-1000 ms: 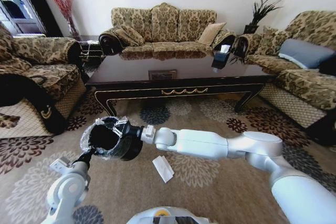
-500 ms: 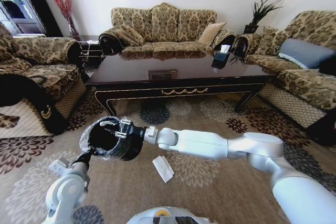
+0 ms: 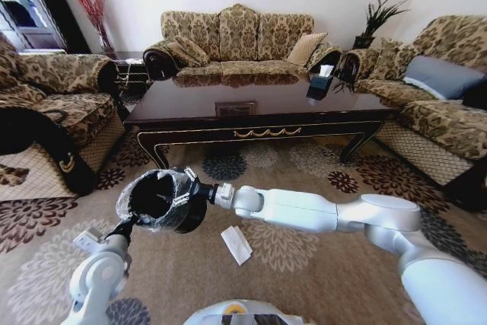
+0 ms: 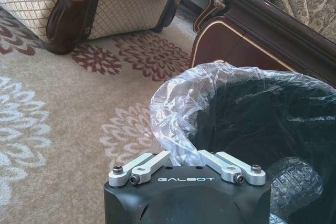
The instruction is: Move to the front of the table and pick up the trash from the floor, then place it into the trash bin.
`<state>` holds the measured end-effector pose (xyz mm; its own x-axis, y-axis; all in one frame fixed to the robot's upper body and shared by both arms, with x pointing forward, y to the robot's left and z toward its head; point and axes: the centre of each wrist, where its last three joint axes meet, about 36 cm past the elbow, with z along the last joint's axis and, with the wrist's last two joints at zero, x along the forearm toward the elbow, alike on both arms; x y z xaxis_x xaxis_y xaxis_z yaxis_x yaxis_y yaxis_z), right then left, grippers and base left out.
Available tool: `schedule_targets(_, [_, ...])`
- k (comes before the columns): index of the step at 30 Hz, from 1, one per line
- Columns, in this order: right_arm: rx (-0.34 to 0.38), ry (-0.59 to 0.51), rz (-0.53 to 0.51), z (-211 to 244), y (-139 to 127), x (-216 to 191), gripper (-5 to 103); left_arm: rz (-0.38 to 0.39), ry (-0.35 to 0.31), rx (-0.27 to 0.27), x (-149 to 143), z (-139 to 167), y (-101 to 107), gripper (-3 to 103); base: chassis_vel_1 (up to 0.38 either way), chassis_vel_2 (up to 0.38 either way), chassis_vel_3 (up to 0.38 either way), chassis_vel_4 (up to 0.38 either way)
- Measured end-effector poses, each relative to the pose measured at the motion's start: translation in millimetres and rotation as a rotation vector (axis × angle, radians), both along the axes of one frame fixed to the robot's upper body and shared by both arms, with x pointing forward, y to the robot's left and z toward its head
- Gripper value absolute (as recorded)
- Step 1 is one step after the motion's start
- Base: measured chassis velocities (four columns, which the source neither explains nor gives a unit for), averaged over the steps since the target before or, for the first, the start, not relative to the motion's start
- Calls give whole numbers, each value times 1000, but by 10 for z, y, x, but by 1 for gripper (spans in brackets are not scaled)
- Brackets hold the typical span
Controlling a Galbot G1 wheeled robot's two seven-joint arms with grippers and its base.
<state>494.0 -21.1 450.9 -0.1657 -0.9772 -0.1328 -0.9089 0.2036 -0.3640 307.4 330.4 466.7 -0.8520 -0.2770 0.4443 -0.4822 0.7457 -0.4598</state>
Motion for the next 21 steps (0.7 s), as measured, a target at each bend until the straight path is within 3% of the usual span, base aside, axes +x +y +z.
schedule_targets(9, [-4,-1,72,-38,357,-126,100,-1,-3,4,14,4,24,3,0,0,0,0])
schedule_targets(21, [-73,-31,72,-266,297,15,100,-5,-14,3,-12,52,29,3,0,0,0,0])
